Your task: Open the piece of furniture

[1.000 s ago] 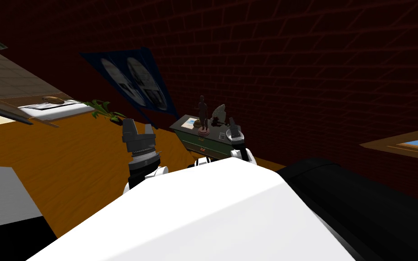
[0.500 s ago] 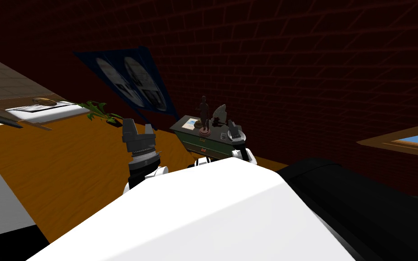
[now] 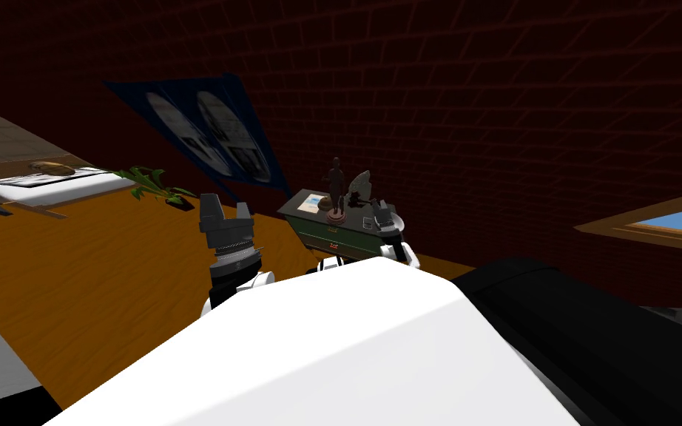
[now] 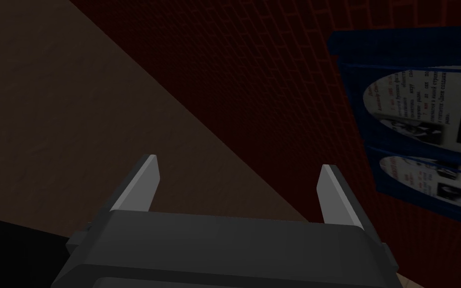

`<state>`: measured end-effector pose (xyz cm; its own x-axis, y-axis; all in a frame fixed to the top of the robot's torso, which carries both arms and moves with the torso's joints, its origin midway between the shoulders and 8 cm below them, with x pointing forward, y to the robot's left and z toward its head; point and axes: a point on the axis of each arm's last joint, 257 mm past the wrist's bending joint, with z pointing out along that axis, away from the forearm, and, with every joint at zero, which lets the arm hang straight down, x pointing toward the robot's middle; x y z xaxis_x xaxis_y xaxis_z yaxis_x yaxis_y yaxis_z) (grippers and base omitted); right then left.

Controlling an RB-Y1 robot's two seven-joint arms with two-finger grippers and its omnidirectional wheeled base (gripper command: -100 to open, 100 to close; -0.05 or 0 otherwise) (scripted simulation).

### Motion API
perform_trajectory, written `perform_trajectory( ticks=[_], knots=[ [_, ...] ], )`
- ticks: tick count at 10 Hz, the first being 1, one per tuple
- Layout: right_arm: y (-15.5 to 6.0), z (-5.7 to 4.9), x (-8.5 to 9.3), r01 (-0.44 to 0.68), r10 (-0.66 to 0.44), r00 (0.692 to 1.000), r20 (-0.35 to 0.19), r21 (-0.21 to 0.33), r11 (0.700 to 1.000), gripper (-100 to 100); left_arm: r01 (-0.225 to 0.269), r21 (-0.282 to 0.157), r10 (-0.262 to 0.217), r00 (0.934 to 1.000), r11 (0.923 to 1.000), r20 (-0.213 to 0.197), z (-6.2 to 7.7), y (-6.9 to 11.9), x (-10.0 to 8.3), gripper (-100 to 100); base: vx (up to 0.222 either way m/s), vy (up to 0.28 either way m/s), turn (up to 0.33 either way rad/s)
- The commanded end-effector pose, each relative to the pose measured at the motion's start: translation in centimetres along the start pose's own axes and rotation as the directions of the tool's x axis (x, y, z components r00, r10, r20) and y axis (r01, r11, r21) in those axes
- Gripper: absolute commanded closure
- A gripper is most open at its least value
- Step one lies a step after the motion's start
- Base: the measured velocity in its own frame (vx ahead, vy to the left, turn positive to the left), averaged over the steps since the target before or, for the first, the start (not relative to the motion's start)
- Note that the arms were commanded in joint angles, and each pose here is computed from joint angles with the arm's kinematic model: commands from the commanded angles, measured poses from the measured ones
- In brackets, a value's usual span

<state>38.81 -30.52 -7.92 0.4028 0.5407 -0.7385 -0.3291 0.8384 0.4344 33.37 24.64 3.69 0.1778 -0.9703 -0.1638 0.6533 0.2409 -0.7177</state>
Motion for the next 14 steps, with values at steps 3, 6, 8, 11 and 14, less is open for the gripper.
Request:
perform_trajectory(
  ticks=[3, 6, 8, 11, 14],
  knots=[
    [-2.1, -0.7, 0.7, 0.176, -0.176, 0.984, -0.019, -0.003, 0.984, -100, 0.000, 0.000, 0.000, 1.0000, 1.0000, 0.000, 0.0, 0.0, 0.0, 0, 0.026, 0.048, -0.038],
    [-3.1, -1.2, 1.0, 0.278, -0.278, 0.960, -0.028, -0.006, 0.961, -100, 0.000, 0.000, 0.000, 1.0000, 1.0000, 0.000, 0.0, 0.0, 0.0, 0, 0.027, 0.068, -0.056],
    [-4.2, -1.6, 1.3, 0.344, -0.345, 0.938, -0.035, -0.008, 0.939, -100, 0.000, 0.000, 0.000, 1.0000, 1.0000, 0.000, 0.0, 0.0, 0.0, 0, 0.020, 0.044, -0.042],
    [-5.3, -2.1, 1.7, 0.439, -0.439, 0.897, -0.046, -0.010, 0.898, -100, 0.000, 0.000, 0.000, 1.0000, 1.0000, 0.000, 0.0, 0.0, 0.0, 0, 0.030, 0.070, -0.060],
    [-6.4, -2.7, 2.0, 0.524, -0.524, 0.850, -0.056, -0.013, 0.851, -100, 0.000, 0.000, 0.000, 1.0000, 1.0000, 0.000, 0.0, 0.0, 0.0, 0, 0.028, 0.051, -0.046]
  ],
)
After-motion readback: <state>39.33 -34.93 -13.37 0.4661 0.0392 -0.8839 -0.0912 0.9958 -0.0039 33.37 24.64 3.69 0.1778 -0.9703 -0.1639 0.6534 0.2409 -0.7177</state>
